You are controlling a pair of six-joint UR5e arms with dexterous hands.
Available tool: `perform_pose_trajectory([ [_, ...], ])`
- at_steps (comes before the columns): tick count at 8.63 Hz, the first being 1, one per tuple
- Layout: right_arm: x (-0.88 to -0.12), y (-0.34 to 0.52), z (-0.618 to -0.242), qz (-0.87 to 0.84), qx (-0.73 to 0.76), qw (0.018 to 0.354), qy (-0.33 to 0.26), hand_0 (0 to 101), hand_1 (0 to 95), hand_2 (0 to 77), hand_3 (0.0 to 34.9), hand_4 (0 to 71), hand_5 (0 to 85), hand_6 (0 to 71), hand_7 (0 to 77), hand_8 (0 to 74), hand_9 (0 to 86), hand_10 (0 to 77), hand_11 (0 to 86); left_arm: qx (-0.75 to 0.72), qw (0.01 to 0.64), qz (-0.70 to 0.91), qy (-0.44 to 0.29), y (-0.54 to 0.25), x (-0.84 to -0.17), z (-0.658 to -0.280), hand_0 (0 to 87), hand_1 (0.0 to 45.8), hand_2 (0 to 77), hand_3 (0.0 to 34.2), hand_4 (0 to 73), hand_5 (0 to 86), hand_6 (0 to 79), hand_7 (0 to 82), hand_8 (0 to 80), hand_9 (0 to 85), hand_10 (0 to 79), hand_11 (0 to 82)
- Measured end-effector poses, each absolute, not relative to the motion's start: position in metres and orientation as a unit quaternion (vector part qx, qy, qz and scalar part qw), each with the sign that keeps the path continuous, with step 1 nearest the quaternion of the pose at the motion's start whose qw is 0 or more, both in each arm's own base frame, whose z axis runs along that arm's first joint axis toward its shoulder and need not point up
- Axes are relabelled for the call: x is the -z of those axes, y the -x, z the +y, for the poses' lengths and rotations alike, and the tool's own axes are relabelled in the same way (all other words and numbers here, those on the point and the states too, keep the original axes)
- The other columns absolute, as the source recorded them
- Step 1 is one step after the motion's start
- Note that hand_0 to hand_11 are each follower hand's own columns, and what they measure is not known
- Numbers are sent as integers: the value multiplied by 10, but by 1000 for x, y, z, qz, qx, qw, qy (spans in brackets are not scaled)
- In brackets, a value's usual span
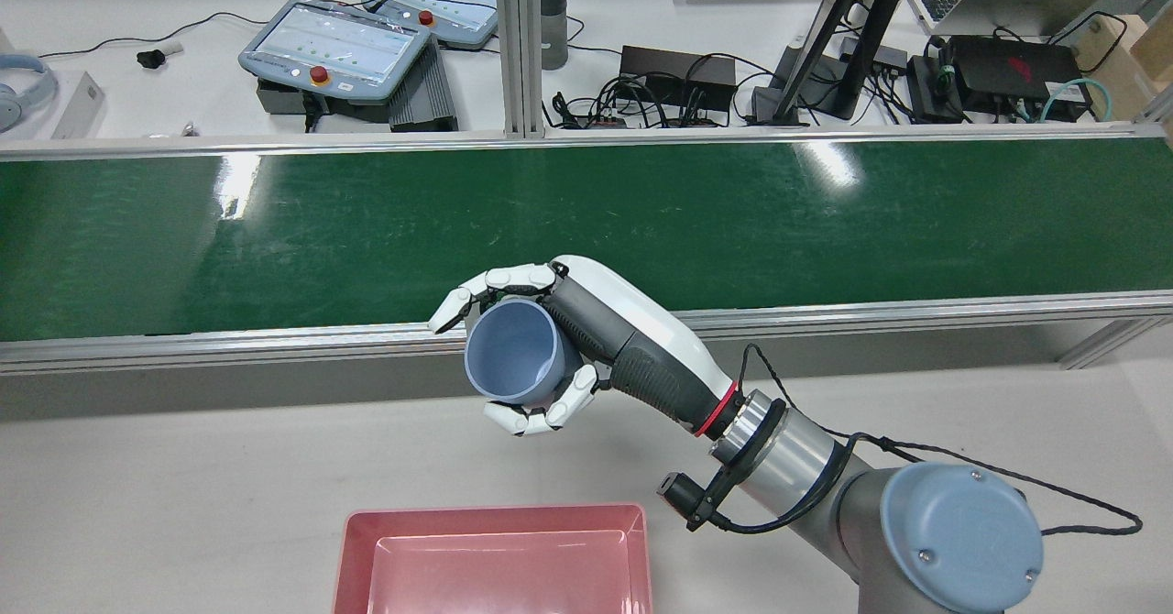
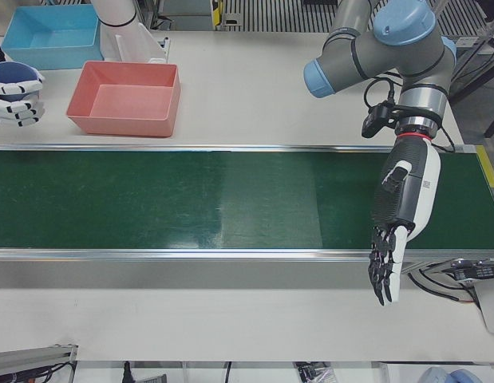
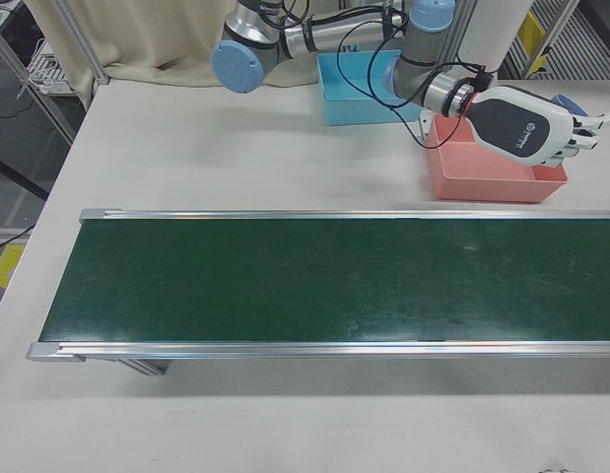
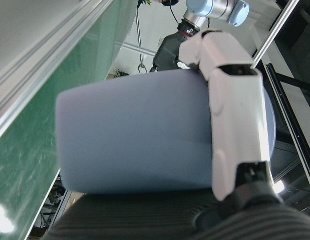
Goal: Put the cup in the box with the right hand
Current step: 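Lift the blue cup off the belt and carry it toward the pink tray, then lower the blue cup into the pink tray and open the right hand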
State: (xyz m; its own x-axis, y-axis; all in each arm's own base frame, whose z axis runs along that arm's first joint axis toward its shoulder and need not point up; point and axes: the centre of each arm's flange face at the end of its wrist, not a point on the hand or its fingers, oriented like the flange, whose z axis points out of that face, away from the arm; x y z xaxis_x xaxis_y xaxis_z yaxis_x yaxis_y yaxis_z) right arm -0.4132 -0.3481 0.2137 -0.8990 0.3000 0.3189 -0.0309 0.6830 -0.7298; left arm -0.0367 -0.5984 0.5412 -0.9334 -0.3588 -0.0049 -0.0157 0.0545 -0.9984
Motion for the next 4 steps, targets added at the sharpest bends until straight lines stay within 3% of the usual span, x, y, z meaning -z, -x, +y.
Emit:
perform_pose_trajectory([
  [3,-221,443,-307,-888,-382,226,117,803,185,415,129,120,267,387,573,556,458,458,524,675,127,715,131,37,-541,-598,0,5,5,0,0,0,0,0,0,0,0,0],
  [4,-234,452,-295,-889,-378,225,131,802,185,415,131,71,267,376,584,556,458,447,529,675,127,715,131,37,-541,-598,0,5,5,0,0,0,0,0,0,0,0,0],
])
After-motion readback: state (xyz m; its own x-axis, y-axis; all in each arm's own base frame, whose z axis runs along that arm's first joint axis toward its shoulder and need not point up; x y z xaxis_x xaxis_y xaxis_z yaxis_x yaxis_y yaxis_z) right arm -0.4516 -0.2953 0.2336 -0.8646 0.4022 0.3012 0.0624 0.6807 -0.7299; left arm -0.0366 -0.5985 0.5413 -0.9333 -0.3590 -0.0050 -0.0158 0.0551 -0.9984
